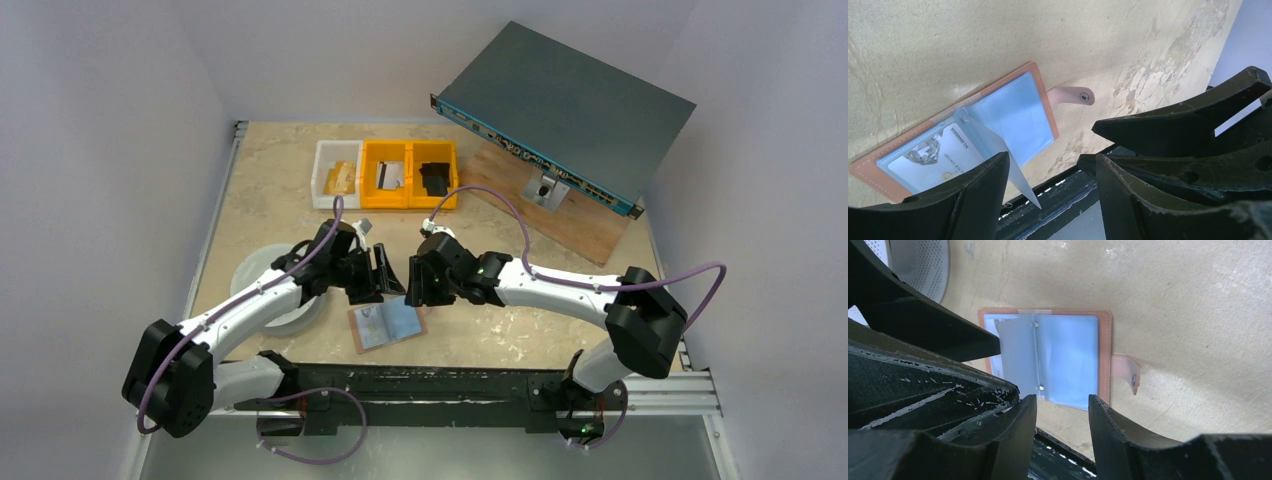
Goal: Take the credit cards out of the card holder
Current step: Remove the credit card from the card holder.
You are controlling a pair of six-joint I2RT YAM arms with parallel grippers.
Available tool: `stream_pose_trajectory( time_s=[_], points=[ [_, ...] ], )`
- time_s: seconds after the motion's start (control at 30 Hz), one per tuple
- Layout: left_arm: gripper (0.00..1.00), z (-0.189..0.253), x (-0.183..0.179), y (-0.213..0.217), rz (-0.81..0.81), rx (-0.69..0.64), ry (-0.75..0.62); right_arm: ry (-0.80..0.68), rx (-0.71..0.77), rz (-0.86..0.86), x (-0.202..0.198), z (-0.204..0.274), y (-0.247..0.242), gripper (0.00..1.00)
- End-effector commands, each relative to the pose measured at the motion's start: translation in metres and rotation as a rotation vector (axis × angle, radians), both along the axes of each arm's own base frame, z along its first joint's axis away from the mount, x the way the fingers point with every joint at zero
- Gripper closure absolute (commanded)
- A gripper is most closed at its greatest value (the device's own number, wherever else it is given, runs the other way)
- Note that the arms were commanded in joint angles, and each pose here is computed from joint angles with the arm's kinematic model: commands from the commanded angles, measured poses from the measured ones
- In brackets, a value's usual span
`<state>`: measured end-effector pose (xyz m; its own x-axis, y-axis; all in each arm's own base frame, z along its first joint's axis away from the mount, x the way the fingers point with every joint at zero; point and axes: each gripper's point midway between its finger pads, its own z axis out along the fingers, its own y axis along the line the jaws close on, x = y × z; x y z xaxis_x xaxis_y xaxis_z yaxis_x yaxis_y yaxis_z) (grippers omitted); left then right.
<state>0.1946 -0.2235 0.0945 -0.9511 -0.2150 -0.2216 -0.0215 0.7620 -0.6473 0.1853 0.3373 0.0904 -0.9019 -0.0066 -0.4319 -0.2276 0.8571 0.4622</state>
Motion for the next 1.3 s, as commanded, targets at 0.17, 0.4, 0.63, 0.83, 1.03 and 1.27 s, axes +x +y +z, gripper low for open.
stream_pose_trajectory(
  time_s=[0.17, 0.4, 0.63, 0.83, 1.03, 1.27],
  points=[
    [0.36, -0.001, 0.000, 0.018, 0.045, 0.020, -0.027, -0.068, 0.084, 0.045, 0.004, 0.037, 0.025, 0.57],
    [0.36, -0.003, -0.001, 0.013, 0.027, -0.002, -0.010, -0.089, 0.101, 0.096, -0.009, 0.048, 0.047, 0.57],
    [0.36, -0.002, 0.001, 0.018, 0.045, 0.020, -0.003, -0.069, 0.120, 0.150, -0.023, 0.041, 0.064, 0.62],
    [0.36, -0.003, 0.002, 0.052, 0.183, 0.080, -0.005, -0.045, 0.131, 0.188, -0.026, 0.027, 0.076, 0.63],
    [0.35, -0.001, 0.003, 0.045, 0.149, 0.031, -0.006, -0.052, 0.129, 0.189, -0.024, 0.029, 0.079, 0.64],
    [0.37, -0.017, 0.001, 0.053, 0.183, 0.084, 0.036, -0.090, 0.090, 0.156, -0.021, 0.028, 0.062, 0.60]
  ],
)
